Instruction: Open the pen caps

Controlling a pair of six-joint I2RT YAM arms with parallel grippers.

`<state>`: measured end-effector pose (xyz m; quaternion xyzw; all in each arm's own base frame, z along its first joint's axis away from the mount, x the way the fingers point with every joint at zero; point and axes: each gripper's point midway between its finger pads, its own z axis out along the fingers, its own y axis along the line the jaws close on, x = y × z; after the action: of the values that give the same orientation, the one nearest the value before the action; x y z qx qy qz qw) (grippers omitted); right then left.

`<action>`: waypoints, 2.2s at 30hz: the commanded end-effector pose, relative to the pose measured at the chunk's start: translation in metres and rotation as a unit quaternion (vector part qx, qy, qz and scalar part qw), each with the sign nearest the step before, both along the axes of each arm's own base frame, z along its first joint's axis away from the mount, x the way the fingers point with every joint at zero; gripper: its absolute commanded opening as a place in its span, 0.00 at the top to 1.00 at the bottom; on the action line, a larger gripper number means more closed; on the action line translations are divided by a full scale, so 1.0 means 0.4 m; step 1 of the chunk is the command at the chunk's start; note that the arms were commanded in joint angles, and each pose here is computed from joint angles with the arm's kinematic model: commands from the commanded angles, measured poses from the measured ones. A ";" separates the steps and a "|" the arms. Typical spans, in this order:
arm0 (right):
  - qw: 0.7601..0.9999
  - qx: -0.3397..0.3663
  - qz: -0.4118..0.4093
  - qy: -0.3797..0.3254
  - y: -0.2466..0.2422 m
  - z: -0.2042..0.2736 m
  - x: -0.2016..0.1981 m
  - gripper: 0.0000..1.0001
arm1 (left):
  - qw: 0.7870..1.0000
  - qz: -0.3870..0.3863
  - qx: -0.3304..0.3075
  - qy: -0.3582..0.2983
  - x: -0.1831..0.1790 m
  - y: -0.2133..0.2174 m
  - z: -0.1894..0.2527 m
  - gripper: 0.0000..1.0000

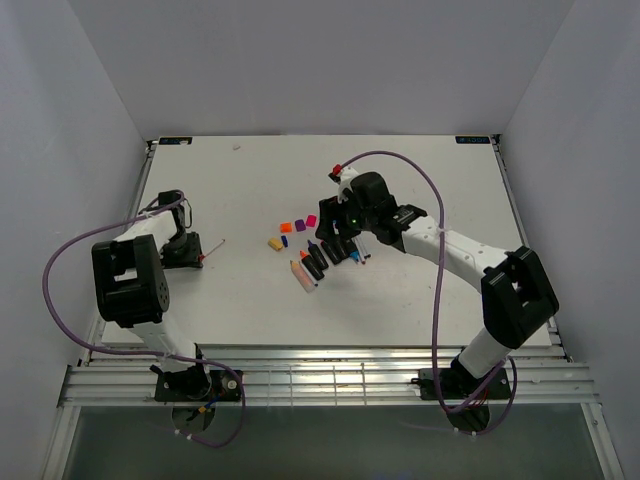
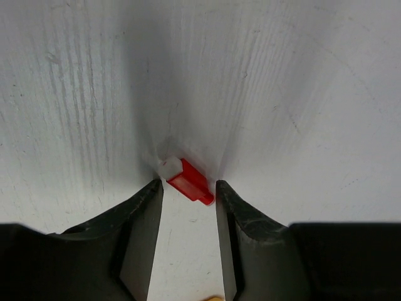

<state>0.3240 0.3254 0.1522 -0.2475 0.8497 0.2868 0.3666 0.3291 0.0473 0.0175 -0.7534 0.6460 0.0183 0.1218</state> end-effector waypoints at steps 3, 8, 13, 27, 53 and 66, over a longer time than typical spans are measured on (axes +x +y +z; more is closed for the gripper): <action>0.998 0.021 -0.008 -0.052 -0.010 0.077 0.014 0.30 | 0.997 0.052 0.019 0.046 -0.052 0.032 -0.023 0.56; 0.999 0.018 -0.007 -0.050 -0.010 0.066 0.014 0.30 | 0.998 0.033 0.022 0.048 -0.044 0.036 -0.024 0.71; 0.999 0.015 0.004 -0.042 -0.005 0.063 0.007 0.30 | 0.997 -0.045 0.055 0.029 0.015 0.058 0.026 0.89; 0.981 0.081 0.170 0.041 0.096 0.062 -0.150 0.30 | 0.856 -0.472 0.131 -0.165 0.197 -0.352 0.254 1.00; 0.953 0.187 0.211 0.109 0.223 0.020 -0.145 0.34 | 0.697 -0.616 -0.012 -0.366 -0.047 -0.619 0.398 1.00; 0.964 0.157 0.181 0.118 0.263 -0.047 -0.137 0.92 | 0.746 -0.602 -0.003 -0.285 -0.023 -0.588 0.359 1.00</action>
<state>0.2513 0.4230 0.1264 -0.2968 0.7720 0.5262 0.1975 0.3117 -0.1903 0.1507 -0.1642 0.8971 -0.2964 0.2835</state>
